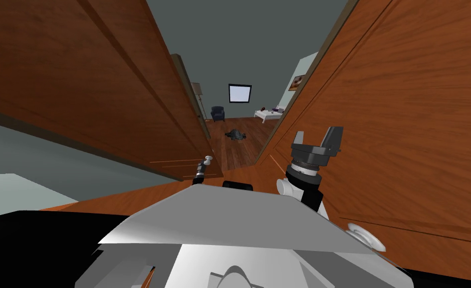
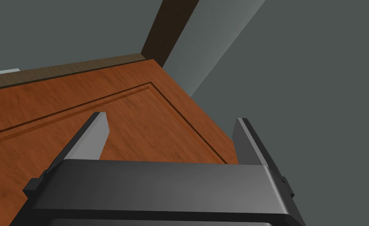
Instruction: Pull the door open
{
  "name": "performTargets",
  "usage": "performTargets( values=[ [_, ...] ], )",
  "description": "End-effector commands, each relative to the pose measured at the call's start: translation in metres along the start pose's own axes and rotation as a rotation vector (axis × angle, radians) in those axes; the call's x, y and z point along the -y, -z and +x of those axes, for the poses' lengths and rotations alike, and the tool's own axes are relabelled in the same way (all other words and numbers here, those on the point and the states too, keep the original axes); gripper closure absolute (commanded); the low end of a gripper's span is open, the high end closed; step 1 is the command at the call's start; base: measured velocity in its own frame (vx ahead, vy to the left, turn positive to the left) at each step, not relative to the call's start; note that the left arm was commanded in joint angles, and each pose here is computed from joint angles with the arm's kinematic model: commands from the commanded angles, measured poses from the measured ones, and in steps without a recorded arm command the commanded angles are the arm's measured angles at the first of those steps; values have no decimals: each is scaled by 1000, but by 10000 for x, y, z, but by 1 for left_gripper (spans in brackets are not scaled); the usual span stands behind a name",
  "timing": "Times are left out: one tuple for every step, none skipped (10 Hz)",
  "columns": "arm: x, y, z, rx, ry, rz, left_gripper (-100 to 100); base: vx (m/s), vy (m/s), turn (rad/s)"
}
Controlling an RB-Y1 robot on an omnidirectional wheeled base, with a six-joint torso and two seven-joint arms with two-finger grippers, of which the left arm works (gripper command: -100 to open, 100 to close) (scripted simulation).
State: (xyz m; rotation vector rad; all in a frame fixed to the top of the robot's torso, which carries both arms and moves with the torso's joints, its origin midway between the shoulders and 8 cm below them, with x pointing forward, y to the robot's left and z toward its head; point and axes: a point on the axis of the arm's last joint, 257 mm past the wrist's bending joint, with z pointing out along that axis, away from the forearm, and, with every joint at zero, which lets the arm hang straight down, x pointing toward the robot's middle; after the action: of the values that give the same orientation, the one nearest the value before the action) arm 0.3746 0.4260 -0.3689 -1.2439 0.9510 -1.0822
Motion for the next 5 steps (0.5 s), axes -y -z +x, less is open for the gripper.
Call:
performTargets(
  values=[
    [72,-88,205,-27,54,31,100,-38,16,-37],
    [68,-100,210,-18,109,29,100,-55,23,-64],
    [68,-100,210,-18,114,29,100,-52,12,-64],
    [64,-111,215,-10,175,28,100,-50,15,-74],
    [64,-111,215,-10,175,28,100,-39,21,-37]
  ],
)
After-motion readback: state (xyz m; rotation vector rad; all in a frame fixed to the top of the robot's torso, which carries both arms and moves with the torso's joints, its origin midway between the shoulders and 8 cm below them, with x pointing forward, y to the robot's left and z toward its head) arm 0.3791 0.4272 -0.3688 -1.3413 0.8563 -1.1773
